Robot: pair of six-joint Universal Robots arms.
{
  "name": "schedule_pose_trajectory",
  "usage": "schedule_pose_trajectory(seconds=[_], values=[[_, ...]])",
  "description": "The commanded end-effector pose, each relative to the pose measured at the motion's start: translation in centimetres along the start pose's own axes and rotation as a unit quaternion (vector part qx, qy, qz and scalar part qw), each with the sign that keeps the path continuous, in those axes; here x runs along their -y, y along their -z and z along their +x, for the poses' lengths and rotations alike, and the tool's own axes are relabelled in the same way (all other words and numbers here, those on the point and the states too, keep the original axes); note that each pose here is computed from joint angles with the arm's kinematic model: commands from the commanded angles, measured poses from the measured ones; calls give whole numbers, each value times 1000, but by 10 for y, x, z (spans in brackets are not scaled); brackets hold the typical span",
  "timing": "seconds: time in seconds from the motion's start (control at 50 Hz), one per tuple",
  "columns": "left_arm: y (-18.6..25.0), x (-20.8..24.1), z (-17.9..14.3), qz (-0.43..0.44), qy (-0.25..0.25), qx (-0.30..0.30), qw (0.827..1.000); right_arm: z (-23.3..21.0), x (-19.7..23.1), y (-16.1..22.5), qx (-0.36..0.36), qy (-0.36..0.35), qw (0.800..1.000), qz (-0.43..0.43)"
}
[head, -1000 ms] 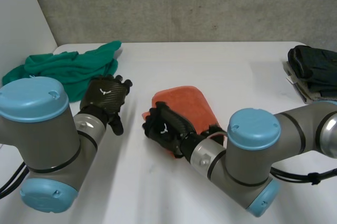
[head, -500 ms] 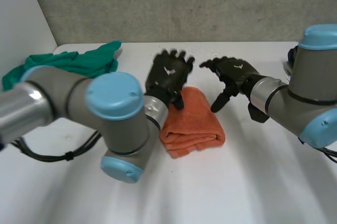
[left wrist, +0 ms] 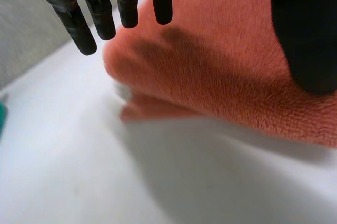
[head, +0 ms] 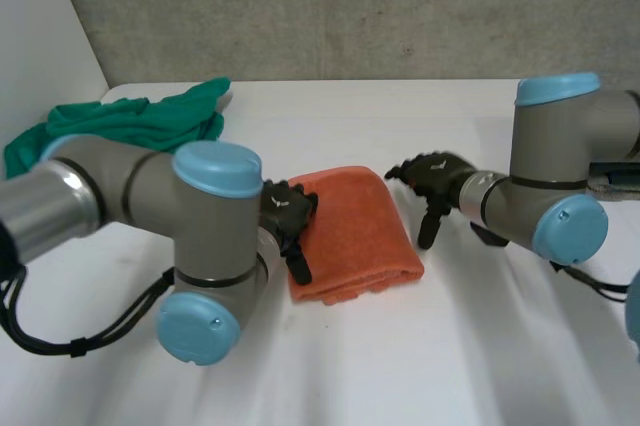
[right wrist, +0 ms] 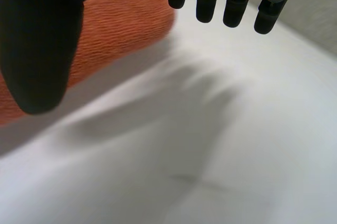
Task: Fold the laundry.
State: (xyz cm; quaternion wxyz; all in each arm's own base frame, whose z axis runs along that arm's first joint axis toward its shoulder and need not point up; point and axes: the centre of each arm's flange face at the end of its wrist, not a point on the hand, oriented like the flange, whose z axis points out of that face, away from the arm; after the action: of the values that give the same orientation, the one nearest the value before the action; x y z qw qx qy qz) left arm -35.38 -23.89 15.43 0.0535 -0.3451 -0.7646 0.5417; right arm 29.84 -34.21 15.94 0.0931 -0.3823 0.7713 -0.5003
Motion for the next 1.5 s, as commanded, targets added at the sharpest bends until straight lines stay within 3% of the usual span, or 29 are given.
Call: schedule_pose_trajectory(seconds=[0.02, 0.14, 0.24, 0.38, 0.68, 1.0, 1.16, 1.28, 1.36, 1.48, 1.5], values=[[24, 51, -21, 87, 15, 4, 996, -5, 35, 24, -48, 51, 995, 76], [37, 79, -41, 150, 25, -34, 988, -33, 28, 53, -46, 121, 985, 112], [53, 92, -37, 185, 42, -137, 972, -67, 8, 74, -28, 142, 980, 138], [67, 93, -27, 196, 56, -233, 951, -105, -29, 84, 13, 151, 976, 154], [70, 91, -22, 197, 56, -243, 948, -113, -59, 35, -4, 165, 969, 184], [71, 97, -24, 206, 54, -241, 947, -98, -21, 16, -28, 156, 957, 243], [83, 125, -33, 256, 44, -228, 938, -16, 65, 21, -118, 106, 928, 338], [94, 147, -44, 297, 64, -209, 929, 89, 114, 38, -205, 62, 894, 393], [97, 156, -50, 321, 86, -196, 923, 160, 116, 49, -258, 63, 874, 406], [92, 148, -47, 312, 98, -200, 924, 247, 80, 50, -304, 85, 867, 386], [91, 146, -46, 309, 98, -202, 924, 270, 59, 47, -312, 87, 870, 371]])
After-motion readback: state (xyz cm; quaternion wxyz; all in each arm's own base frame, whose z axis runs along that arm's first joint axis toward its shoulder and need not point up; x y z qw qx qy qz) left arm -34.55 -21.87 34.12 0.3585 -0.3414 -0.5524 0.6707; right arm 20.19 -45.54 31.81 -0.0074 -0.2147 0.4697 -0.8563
